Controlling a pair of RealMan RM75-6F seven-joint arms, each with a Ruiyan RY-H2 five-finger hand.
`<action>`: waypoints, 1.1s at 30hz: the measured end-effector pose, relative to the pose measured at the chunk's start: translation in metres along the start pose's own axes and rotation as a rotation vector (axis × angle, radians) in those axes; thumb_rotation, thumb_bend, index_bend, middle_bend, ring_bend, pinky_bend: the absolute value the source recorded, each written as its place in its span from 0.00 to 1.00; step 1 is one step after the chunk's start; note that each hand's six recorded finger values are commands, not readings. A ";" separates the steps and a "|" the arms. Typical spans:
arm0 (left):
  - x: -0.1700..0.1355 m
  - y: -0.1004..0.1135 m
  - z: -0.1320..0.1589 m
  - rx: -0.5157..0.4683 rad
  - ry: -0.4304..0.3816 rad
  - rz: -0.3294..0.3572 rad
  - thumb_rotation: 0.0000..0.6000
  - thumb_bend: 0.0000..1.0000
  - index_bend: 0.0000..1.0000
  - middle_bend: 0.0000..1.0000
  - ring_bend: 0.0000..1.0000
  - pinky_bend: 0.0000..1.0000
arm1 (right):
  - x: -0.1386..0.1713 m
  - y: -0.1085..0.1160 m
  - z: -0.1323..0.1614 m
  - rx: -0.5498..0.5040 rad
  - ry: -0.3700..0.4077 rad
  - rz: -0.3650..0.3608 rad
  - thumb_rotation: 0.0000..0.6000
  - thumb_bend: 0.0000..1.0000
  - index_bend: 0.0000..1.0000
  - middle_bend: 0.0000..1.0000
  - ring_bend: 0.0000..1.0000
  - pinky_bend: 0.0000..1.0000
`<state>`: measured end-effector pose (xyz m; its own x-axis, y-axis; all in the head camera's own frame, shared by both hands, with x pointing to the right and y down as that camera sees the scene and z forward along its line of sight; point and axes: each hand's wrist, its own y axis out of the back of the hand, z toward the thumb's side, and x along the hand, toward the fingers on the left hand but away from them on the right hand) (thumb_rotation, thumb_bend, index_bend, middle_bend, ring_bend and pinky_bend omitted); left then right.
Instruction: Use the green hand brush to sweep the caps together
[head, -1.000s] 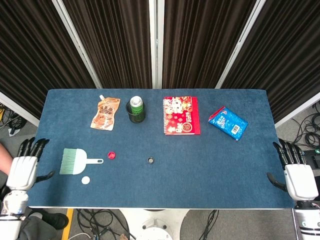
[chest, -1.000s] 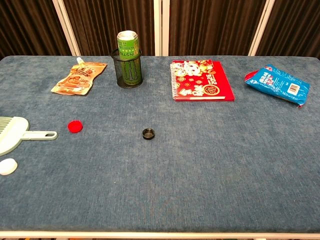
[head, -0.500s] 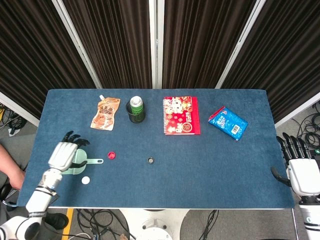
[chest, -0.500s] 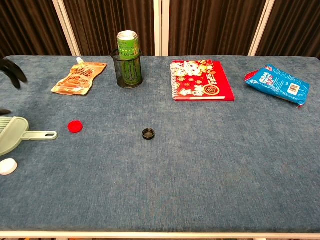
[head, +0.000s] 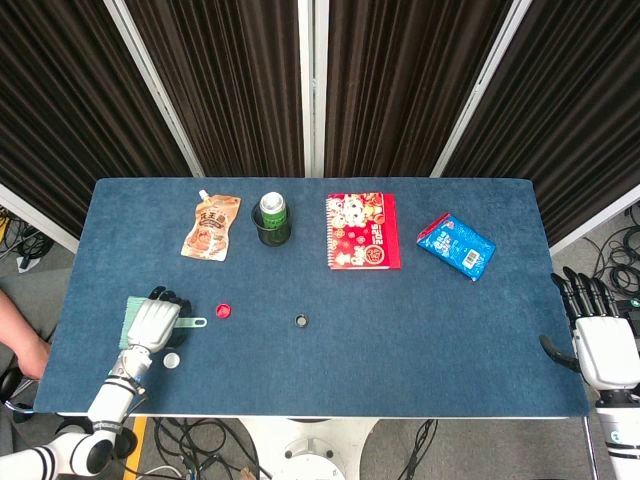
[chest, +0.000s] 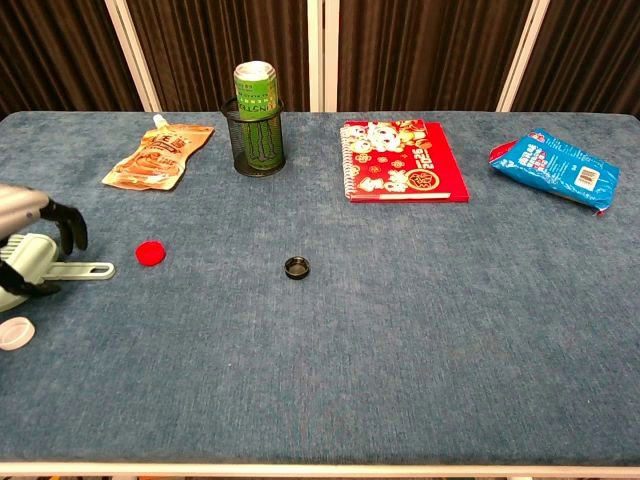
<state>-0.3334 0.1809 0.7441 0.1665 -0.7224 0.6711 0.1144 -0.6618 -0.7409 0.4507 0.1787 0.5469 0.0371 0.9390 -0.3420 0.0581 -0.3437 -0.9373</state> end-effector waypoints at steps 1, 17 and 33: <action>0.000 -0.001 0.000 0.002 0.004 -0.002 1.00 0.24 0.41 0.41 0.24 0.16 | 0.001 0.000 0.000 -0.001 -0.002 0.001 1.00 0.15 0.00 0.00 0.00 0.00; 0.005 -0.005 0.000 0.148 0.014 0.032 1.00 0.28 0.43 0.47 0.29 0.17 | 0.003 -0.001 -0.005 -0.008 -0.019 0.004 1.00 0.14 0.00 0.00 0.00 0.00; 0.011 -0.014 0.007 0.269 -0.019 0.008 1.00 0.28 0.46 0.49 0.30 0.21 | 0.006 -0.004 -0.010 -0.017 -0.034 0.014 1.00 0.14 0.00 0.00 0.00 0.00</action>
<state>-0.3266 0.1836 0.7611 0.1866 -0.7219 0.6664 0.3690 -0.5772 -0.7285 0.4606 0.1854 0.5492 0.0036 0.9339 -0.3575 0.0751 -0.3568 -0.9312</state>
